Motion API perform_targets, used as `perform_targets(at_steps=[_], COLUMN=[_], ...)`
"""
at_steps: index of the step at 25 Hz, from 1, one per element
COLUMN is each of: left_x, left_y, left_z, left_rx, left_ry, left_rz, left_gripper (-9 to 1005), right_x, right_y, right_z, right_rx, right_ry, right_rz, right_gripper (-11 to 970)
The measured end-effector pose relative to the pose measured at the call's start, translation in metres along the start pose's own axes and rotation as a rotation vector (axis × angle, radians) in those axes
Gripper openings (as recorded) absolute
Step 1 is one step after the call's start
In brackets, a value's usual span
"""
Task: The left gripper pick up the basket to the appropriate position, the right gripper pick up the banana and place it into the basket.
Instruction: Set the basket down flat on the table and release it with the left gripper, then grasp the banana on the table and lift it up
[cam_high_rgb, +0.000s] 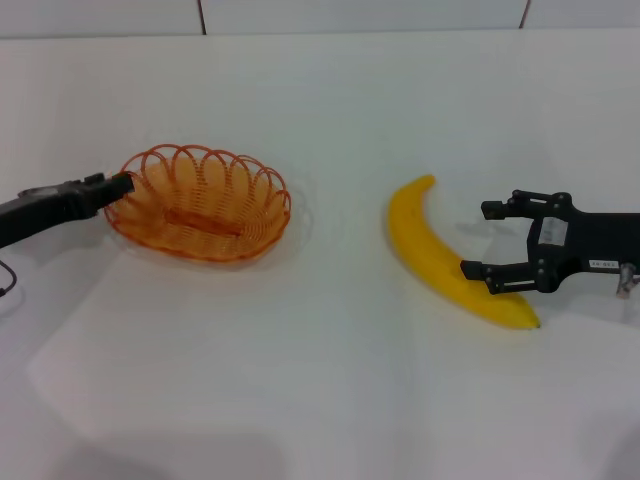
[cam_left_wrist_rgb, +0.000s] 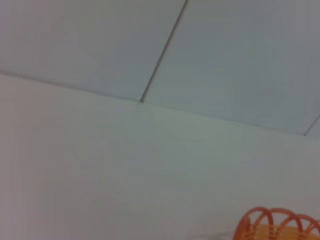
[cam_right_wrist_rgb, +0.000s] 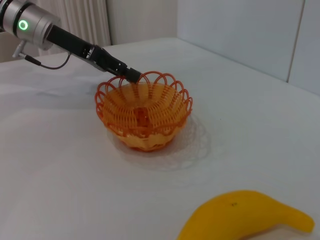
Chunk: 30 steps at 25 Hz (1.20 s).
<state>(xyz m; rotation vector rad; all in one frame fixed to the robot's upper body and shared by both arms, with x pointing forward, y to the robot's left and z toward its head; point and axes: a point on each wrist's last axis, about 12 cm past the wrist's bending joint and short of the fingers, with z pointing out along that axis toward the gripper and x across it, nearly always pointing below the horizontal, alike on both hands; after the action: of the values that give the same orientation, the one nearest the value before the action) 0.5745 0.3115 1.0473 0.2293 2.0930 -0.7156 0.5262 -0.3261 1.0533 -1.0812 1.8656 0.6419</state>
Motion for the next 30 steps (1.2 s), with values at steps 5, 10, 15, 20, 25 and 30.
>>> perform_targets(at_steps=[5, 10, 15, 20, 25, 30], left_x=[0.0, -0.006, -0.003, 0.01, 0.022, 0.03], left_y=[0.001, 0.005, 0.008, 0.009, 0.013, 0.01], left_z=[-0.005, -0.015, -0.025, -0.041, -0.056, -0.071], left_rx=[0.002, 0.003, -0.013, -0.03, -0.051, -0.009], left_ry=[-0.04, -0.074, -0.039, 0.03, 0.036, -0.019], left_rz=[0.019, 0.1, 0.211, 0.322, 0.341, 0.375], left_gripper=[504, 607, 601, 596, 593, 591], right_x=[0.0, 0.0, -0.004, -0.012, -0.019, -0.028], right_y=[0.0, 0.0, 0.0, -0.001, 0.004, 0.005], right_z=[0.0, 0.0, 0.001, 0.004, 0.005, 0.002], right_rx=[0.0, 0.002, 0.001, 0.01, -0.006, -0.038], right_ry=[0.0, -0.001, -0.016, -0.032, -0.051, -0.056], right_rz=[0.001, 0.002, 0.024, 0.039, 0.03, 0.021], right_gripper=[786, 784, 781, 779, 776, 774])
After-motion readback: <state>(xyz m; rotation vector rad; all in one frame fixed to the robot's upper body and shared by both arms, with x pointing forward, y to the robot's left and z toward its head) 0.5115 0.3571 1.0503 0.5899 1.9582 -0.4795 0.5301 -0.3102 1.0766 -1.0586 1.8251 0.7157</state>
